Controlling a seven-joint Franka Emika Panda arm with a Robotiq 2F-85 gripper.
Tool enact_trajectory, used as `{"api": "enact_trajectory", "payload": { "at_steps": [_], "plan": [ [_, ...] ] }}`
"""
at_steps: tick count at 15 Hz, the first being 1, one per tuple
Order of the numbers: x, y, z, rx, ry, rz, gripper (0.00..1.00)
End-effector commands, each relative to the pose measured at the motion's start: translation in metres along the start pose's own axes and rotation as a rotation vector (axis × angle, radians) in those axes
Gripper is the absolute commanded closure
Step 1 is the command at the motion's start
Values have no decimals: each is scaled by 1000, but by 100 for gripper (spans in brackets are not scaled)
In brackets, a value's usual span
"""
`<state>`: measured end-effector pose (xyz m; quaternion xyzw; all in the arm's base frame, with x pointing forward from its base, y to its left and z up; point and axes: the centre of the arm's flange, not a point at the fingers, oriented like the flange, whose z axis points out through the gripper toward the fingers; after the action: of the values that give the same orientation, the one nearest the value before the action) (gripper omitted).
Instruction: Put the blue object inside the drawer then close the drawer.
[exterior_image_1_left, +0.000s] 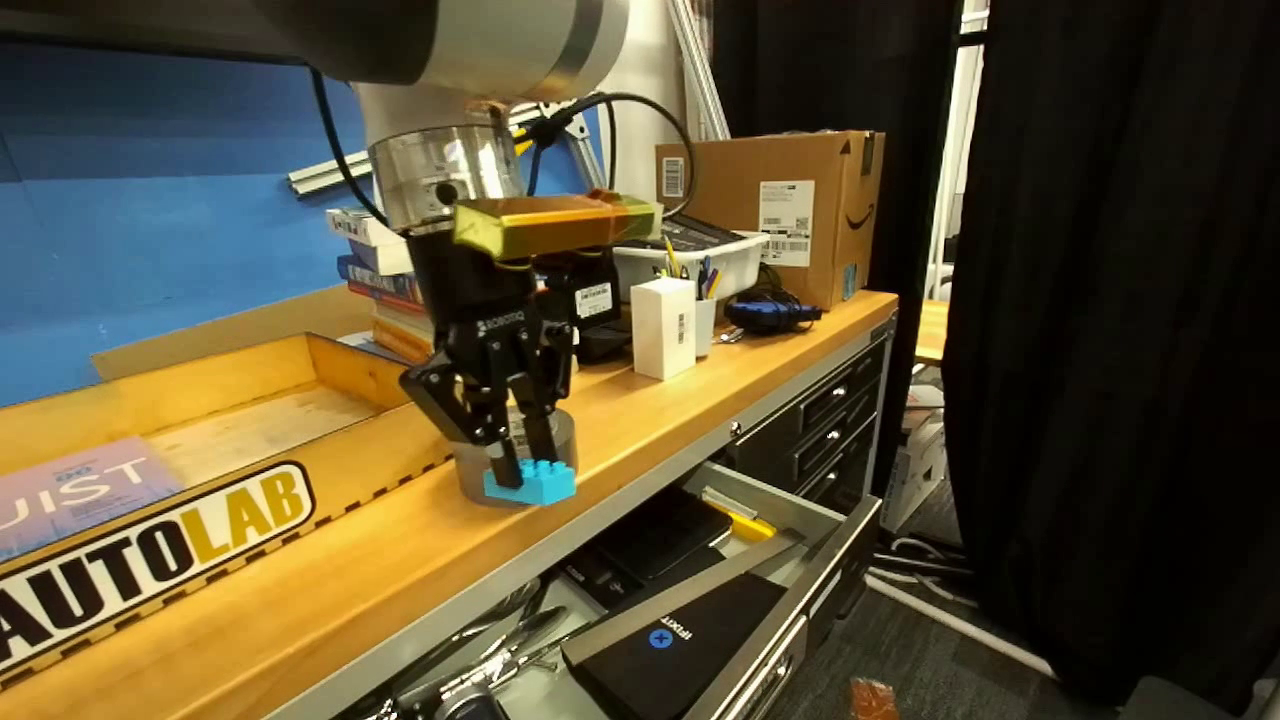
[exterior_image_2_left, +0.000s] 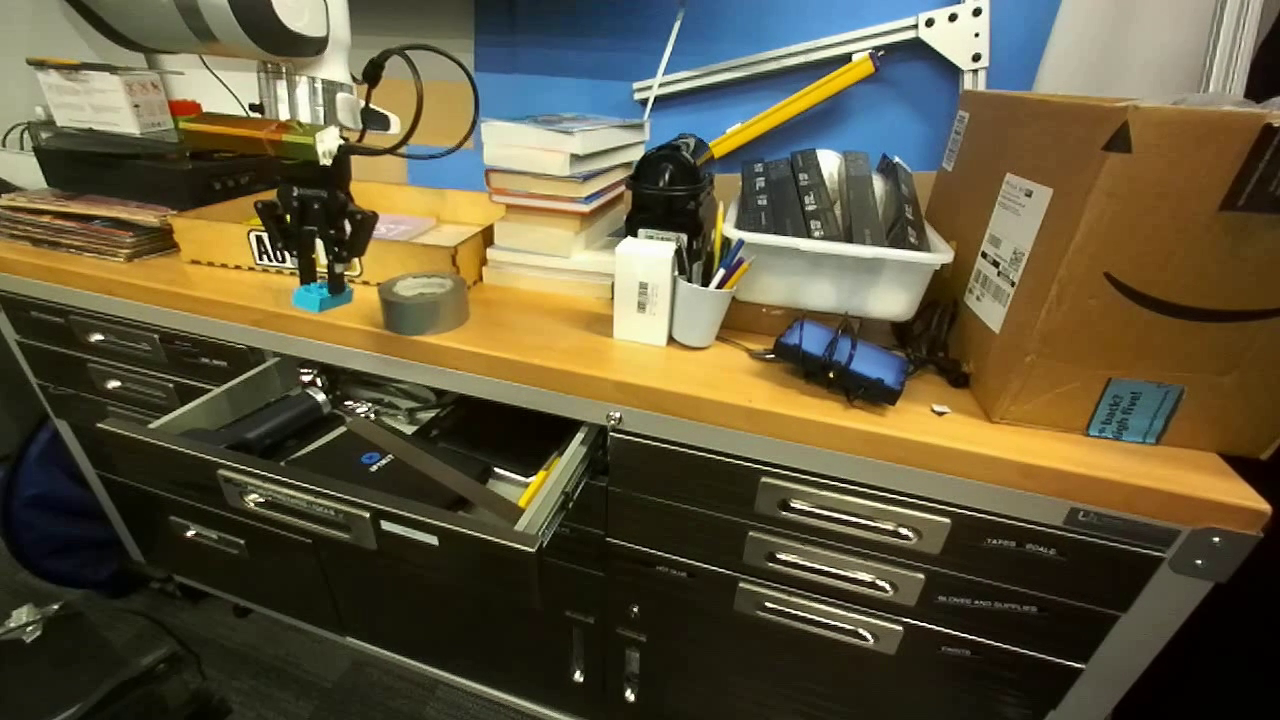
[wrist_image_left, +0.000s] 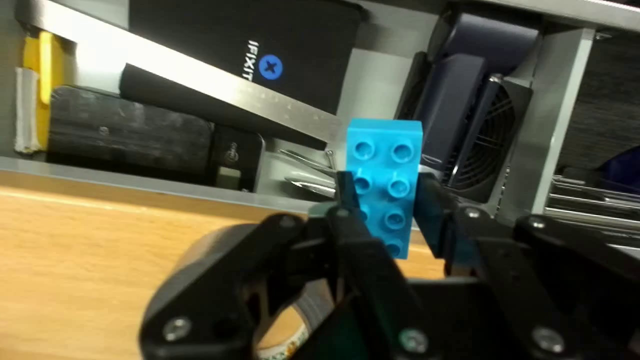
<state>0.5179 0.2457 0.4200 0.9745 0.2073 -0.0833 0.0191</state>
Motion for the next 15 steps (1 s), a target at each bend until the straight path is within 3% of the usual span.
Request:
{"api": "enact_trajectory", "payload": {
  "at_steps": [1, 4, 7, 9, 14, 15],
  "plan": [
    [-36, 54, 25, -124, 68, 126, 83],
    [-46, 99, 60, -177, 69, 216, 84],
    [-69, 141, 91, -130, -49, 194, 84],
    [-75, 160, 108, -144, -49, 258, 84],
    [-74, 180, 133, -34, 11, 316, 82],
    [-73, 181, 134, -19, 25, 334, 41]
  ]
}}
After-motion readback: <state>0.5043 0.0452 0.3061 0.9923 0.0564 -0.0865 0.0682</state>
